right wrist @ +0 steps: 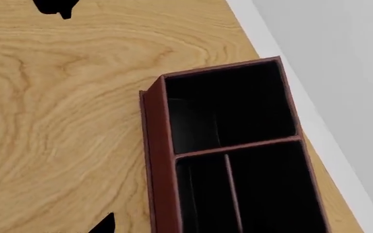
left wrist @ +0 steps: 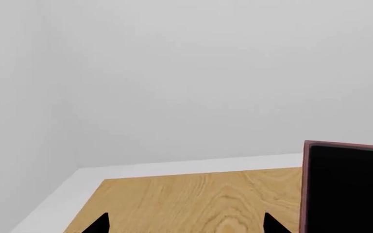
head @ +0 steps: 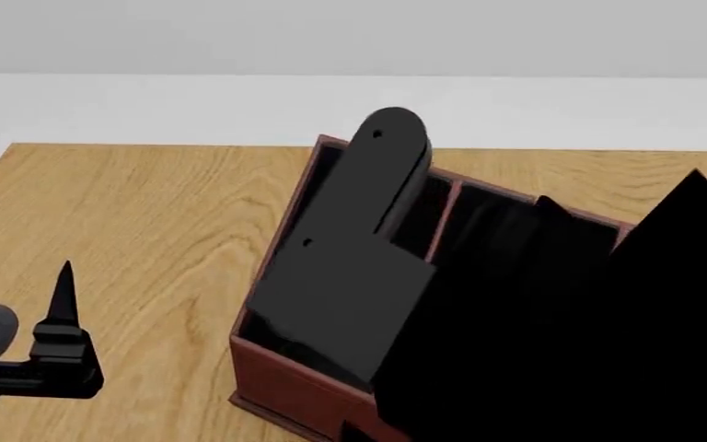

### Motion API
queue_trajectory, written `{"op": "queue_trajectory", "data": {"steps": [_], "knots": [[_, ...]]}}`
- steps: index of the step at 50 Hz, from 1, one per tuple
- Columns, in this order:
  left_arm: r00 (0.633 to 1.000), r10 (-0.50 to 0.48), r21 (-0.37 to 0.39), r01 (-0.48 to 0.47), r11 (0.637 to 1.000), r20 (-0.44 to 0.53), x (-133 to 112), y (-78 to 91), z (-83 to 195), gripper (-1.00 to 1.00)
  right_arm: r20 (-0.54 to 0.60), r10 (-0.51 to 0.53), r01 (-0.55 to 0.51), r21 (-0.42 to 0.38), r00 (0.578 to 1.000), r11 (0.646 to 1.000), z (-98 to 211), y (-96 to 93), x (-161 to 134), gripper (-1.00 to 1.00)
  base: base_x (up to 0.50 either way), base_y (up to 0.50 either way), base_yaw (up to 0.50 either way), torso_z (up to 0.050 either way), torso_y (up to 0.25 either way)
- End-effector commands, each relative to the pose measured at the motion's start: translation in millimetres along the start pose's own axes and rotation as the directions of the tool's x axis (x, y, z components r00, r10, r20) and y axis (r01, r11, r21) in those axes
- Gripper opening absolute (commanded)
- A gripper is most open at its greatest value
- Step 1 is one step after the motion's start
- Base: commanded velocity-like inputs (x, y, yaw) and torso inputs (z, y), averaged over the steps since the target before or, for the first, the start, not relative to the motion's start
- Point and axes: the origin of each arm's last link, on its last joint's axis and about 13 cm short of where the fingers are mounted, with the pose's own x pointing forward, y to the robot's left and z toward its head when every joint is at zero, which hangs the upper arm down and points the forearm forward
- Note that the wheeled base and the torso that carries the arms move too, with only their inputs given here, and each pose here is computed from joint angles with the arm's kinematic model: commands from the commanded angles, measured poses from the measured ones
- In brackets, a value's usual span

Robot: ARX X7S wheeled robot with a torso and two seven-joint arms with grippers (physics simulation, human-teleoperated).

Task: Pick up the book and place it in the front compartment of the caddy.

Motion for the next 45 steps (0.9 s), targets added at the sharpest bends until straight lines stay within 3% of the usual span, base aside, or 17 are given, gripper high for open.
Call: {"op": "queue_trajectory", "data": {"steps": [1, 45], "knots": [[1.0, -0.002, -0.018, 0.002, 1.0, 0.02, 1.4, 0.9, 1.0, 1.0, 0.046, 0.096, -0.096, 0.011, 0.994, 0.995, 8.3, -1.2, -2.5, 1.0, 0.0, 0.0, 0.0, 0.0, 0.0], [1.0, 0.0, -0.018, 0.0, 1.0, 0.019, 1.2, 1.1, -0.3, 1.0, -0.109, 0.356, -0.362, -0.033, 0.928, 0.932, 1.0, 17.8, -8.0, 1.0, 0.0, 0.0, 0.0, 0.0, 0.0]]}}
